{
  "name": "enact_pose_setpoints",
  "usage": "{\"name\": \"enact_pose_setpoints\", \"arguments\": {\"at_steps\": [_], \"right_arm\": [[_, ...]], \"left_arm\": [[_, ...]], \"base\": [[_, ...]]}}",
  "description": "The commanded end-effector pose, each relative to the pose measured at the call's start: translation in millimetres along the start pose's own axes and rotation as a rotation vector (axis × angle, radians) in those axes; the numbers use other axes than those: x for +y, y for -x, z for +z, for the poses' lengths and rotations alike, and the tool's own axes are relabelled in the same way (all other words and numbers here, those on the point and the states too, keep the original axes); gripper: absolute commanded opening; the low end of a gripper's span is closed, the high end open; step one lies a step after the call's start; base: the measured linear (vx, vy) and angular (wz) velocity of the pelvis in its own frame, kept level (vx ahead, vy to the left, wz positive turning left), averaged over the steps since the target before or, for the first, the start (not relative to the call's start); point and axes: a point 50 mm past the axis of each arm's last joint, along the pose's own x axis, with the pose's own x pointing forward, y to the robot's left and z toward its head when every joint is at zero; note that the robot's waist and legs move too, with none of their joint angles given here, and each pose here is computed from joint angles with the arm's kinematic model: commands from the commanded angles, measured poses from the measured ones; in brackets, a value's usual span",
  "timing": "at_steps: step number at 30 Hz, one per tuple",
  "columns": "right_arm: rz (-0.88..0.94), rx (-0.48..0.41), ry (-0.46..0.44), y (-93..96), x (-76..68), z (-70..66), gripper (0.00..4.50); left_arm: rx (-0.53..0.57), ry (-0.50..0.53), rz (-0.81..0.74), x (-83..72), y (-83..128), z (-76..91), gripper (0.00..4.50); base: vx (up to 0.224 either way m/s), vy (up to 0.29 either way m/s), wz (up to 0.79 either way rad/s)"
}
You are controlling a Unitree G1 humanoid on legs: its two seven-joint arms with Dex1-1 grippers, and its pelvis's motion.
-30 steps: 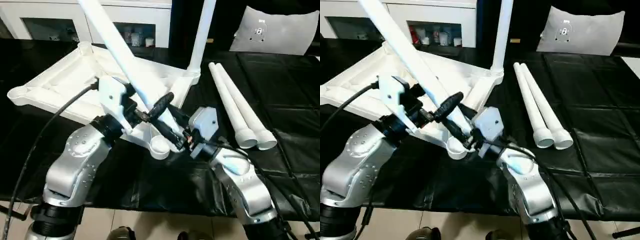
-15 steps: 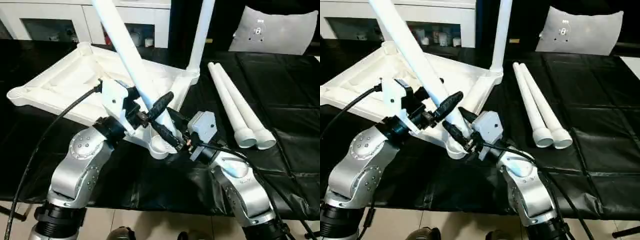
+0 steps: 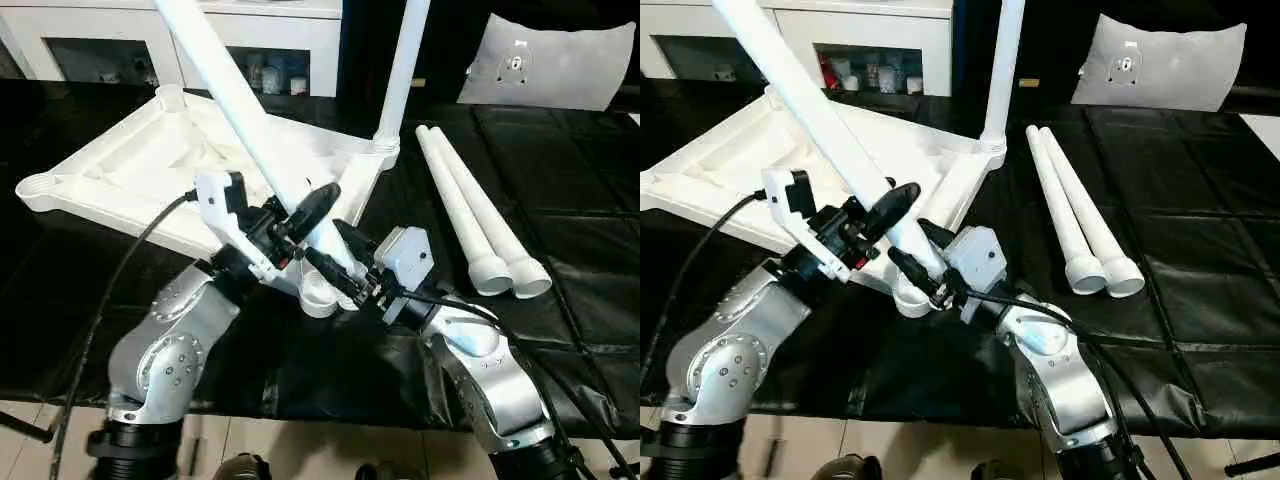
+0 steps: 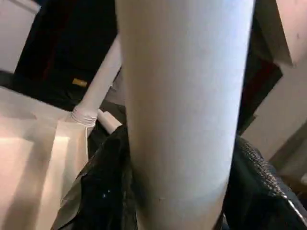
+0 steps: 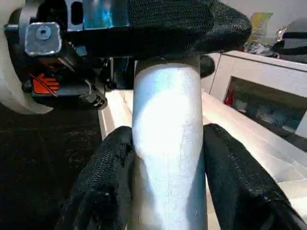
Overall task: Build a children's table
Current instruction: Pick table leg
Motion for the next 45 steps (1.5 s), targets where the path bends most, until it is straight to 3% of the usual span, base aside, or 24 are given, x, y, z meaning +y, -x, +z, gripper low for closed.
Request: {"name": "enact_pose_setpoints", "arguments": {"at_steps": [1,6,7,9,16,19,26,29,35,40,45], "right_arm": [[0.006,-0.029,0.034,-2.2,-1.4,5.1,1.84],[0.008,-0.025,0.013,-4.4,-2.6,6.2,1.84],[0.012,-0.028,0.0,-4.8,-3.0,7.2,2.4],[0.02,-0.043,-0.059,-6.3,-5.2,11.4,2.4],[0.095,-0.052,-0.227,-5.5,-8.9,18.3,3.04],[0.141,-0.052,-0.366,-1.2,-20.9,27.9,3.3],[0.186,0.038,-0.417,4.3,-50.1,37.8,3.88],[0.222,0.134,-0.371,7.7,-56.7,34.8,4.14],[0.221,0.217,-0.367,10.5,-55.3,25.3,4.37],[0.235,0.266,-0.394,11.4,-44.1,18.9,4.37],[0.288,0.271,-0.518,16.9,-29.7,13.0,4.37]], "left_arm": [[-0.016,-0.02,0.068,7.2,1,8.5,2.28],[0.023,-0.097,0.07,9.3,0,11.6,2.28],[0.035,-0.119,0.067,9.8,0,12.5,2.28],[0.052,-0.146,0.056,11.7,-1,17.0,2.28],[0.073,-0.157,0.012,15.9,-1,26.5,2.28],[0.122,-0.141,-0.065,17.1,1,30.1,2.28],[0.194,-0.126,-0.226,13.8,2,40.2,2.28],[0.213,-0.141,-0.209,20.7,-3,44.0,2.28],[0.215,-0.119,-0.143,28.2,-4,39.9,2.28],[0.202,-0.112,-0.063,35.5,-4,37.0,2.28],[0.173,-0.094,-0.045,35.4,-5,36.1,2.28]], "base": [[0.0,0.0,0.0],[0.0,0.0,0.0],[0.0,0.0,0.0],[0.0,0.0,0.0],[0.0,0.0,0.0],[0.0,0.0,0.0],[0.0,0.0,0.0],[0.0,0.0,0.0],[0.0,0.0,0.0],[0.0,0.0,0.0],[0.0,0.0,0.0]]}}
